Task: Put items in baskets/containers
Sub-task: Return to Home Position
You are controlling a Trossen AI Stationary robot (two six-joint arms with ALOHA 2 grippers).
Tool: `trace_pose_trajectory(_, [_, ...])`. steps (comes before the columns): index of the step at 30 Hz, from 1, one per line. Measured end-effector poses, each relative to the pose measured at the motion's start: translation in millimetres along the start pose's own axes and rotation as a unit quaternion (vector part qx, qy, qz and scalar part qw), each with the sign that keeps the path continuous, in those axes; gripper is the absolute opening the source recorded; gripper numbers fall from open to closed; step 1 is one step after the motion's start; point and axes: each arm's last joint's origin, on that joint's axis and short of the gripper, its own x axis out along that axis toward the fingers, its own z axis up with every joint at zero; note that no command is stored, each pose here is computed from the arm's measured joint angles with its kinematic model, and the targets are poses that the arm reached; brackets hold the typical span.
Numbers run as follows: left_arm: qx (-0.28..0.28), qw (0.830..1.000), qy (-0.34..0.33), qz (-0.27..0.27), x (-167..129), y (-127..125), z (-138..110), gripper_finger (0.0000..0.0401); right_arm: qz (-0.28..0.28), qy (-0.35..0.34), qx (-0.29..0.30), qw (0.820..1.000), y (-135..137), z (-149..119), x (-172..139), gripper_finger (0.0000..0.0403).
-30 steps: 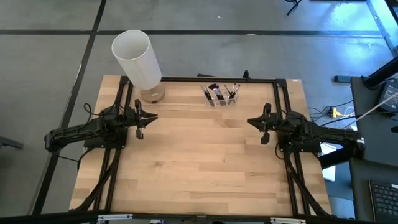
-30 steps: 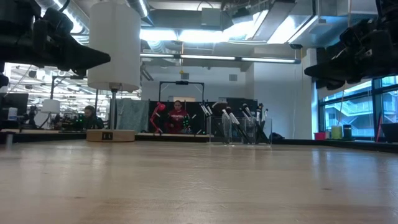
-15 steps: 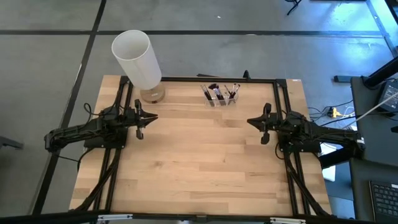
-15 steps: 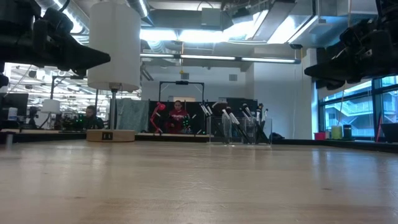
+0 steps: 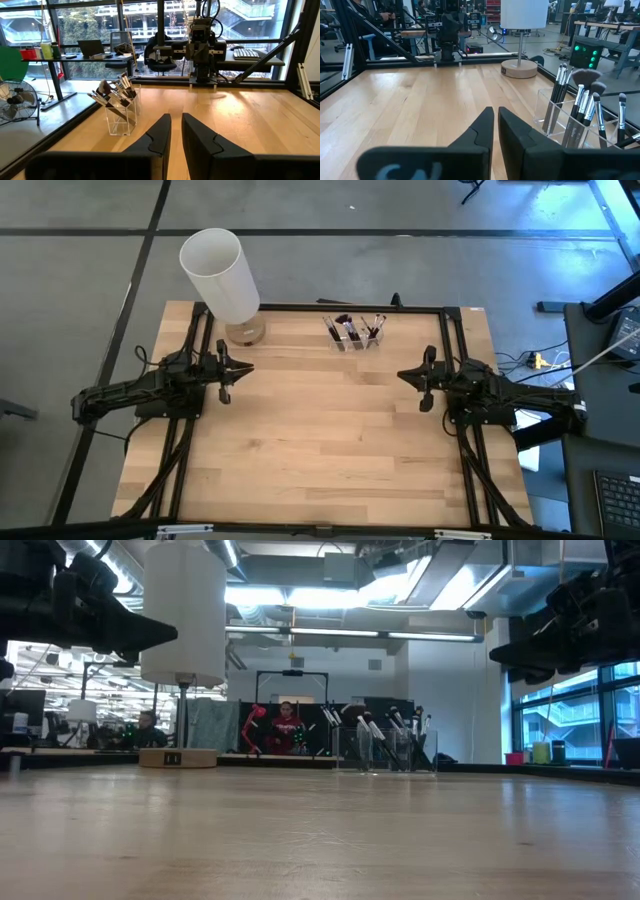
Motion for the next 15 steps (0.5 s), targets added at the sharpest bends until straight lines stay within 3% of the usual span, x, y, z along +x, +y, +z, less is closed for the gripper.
trace_pose_trajectory(15, [0.000, 1.000, 0.000, 0.000, 0.0, 0.0, 0.0, 0.0040, 0.000, 0.000, 0.000, 1.000, 0.0, 0.0, 0.0, 0.0028])
